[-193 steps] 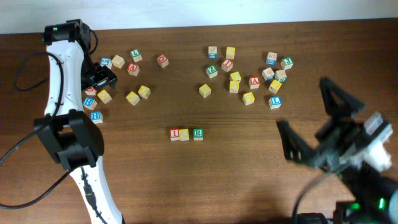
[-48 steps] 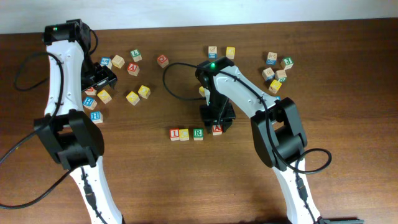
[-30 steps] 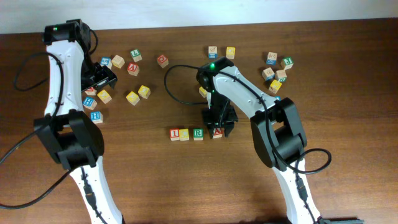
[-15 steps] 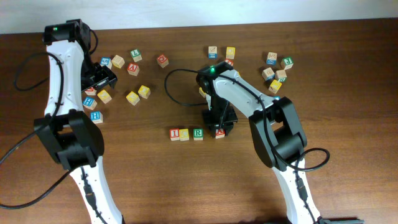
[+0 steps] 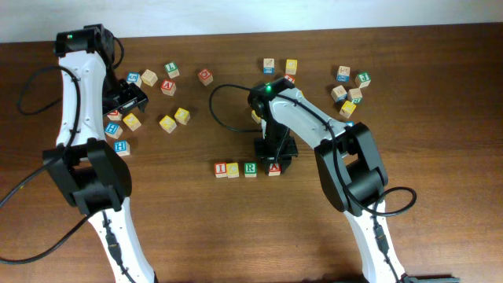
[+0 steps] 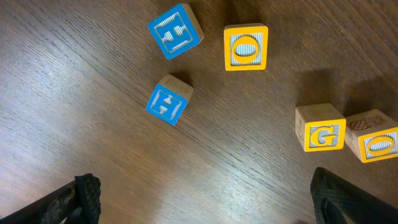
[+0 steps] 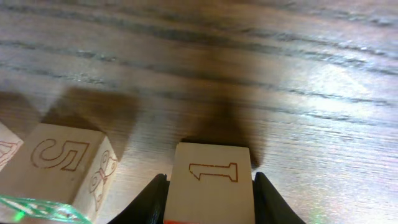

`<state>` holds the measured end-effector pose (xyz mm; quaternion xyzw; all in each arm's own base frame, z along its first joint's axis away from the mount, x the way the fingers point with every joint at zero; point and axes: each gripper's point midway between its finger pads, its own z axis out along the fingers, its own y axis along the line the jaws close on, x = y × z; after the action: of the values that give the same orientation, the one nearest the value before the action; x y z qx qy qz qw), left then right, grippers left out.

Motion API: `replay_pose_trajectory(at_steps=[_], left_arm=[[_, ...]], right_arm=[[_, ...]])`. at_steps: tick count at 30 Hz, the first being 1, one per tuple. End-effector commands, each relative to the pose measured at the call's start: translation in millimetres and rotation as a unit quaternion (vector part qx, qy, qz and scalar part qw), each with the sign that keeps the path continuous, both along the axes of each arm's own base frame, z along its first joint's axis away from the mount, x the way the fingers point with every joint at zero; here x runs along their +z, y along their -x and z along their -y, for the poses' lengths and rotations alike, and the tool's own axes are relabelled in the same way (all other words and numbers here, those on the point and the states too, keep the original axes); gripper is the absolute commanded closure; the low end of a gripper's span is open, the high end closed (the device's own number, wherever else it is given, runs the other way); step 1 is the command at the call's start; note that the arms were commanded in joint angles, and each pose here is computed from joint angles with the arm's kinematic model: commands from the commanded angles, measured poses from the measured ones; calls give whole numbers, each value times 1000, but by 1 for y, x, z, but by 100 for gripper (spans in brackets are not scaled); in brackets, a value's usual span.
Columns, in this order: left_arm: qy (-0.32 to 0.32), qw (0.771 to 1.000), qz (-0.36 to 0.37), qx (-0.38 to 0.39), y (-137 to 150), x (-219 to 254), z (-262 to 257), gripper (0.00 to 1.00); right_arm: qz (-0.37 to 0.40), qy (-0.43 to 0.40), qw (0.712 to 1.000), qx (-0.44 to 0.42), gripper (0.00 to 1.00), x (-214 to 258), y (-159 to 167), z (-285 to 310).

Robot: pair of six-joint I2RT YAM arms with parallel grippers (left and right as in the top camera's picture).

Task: Spell out ICRA
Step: 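Open the right gripper and retract it to the right side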

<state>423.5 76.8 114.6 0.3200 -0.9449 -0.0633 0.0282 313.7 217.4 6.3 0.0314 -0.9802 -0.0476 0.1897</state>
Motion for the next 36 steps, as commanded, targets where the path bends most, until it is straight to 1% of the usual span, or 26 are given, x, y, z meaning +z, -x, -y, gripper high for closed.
replay_pose_trajectory(at_steps=[1, 2, 3, 4, 5, 9, 12, 13, 15, 16, 17, 19, 21, 23, 24, 25, 26, 27, 29, 31, 32, 35, 36], left_arm=[[-8, 1000, 5, 2, -2, 3, -5, 1], [-8, 1000, 5, 2, -2, 3, -5, 1], [-8, 1000, 5, 2, -2, 3, -5, 1], [-8, 1000, 5, 2, -2, 3, -5, 1], [-8, 1000, 5, 2, -2, 3, -5, 1], [-8, 1000, 5, 2, -2, 3, -5, 1], [-8, 1000, 5, 2, -2, 3, -5, 1], [-8, 1000, 5, 2, -2, 3, -5, 1], [-8, 1000, 5, 2, -2, 3, -5, 1], [-8, 1000, 5, 2, -2, 3, -5, 1], [-8, 1000, 5, 2, -2, 3, -5, 1], [-8, 1000, 5, 2, -2, 3, -5, 1], [-8, 1000, 5, 2, -2, 3, -5, 1], [-8, 1000, 5, 2, -2, 3, -5, 1], [-8, 1000, 5, 2, -2, 3, -5, 1], [-8, 1000, 5, 2, -2, 3, -5, 1], [-8, 1000, 5, 2, -2, 3, -5, 1], [-8, 1000, 5, 2, -2, 3, -5, 1], [-8, 1000, 5, 2, -2, 3, -5, 1], [-8, 1000, 5, 2, -2, 3, -5, 1], [-8, 1000, 5, 2, -2, 3, -5, 1], [-8, 1000, 5, 2, -2, 3, -5, 1], [-8, 1000, 5, 2, -2, 3, -5, 1]], right_arm=[[7, 13, 1000, 3, 71, -3, -1, 3], [6, 13, 1000, 2, 71, -3, -1, 3], [4, 14, 1000, 3, 67, -2, 0, 4], [2, 15, 1000, 3, 61, -2, 1, 4], [2, 15, 1000, 3, 60, -2, 1, 4], [7, 9, 1000, 12, 58, 10, -4, 2], [19, 16, 1000, 18, 56, 35, -12, 2], [31, 25, 999, 22, 51, 52, -16, 6], [54, 15, 998, 22, 50, 80, -19, 4], [74, 4, 997, 22, 49, 99, -21, 4], [102, -13, 994, 31, 45, 123, -21, 4], [143, -20, 989, 33, 43, 157, -18, 10], [205, -2, 978, 34, 41, 207, -5, 34], [266, -18, 963, 30, 39, 252, 10, 47], [279, -20, 960, 28, 37, 261, 13, 50], [299, -17, 954, 27, 30, 272, 18, 58], [311, -12, 950, 25, 2, 279, 22, 64], [327, -6, 945, 21, 2, 288, 29, 74], [343, 1, 940, -1, 2, 297, 43, 98], [351, 20, 936, -31, 2, 300, 44, 123], [360, 49, 929, -72, 2, 304, 39, 153], [357, 93, 916, -160, 2, 305, 32, 210], [356, 117, 904, -206, 2, 306, 30, 242]])
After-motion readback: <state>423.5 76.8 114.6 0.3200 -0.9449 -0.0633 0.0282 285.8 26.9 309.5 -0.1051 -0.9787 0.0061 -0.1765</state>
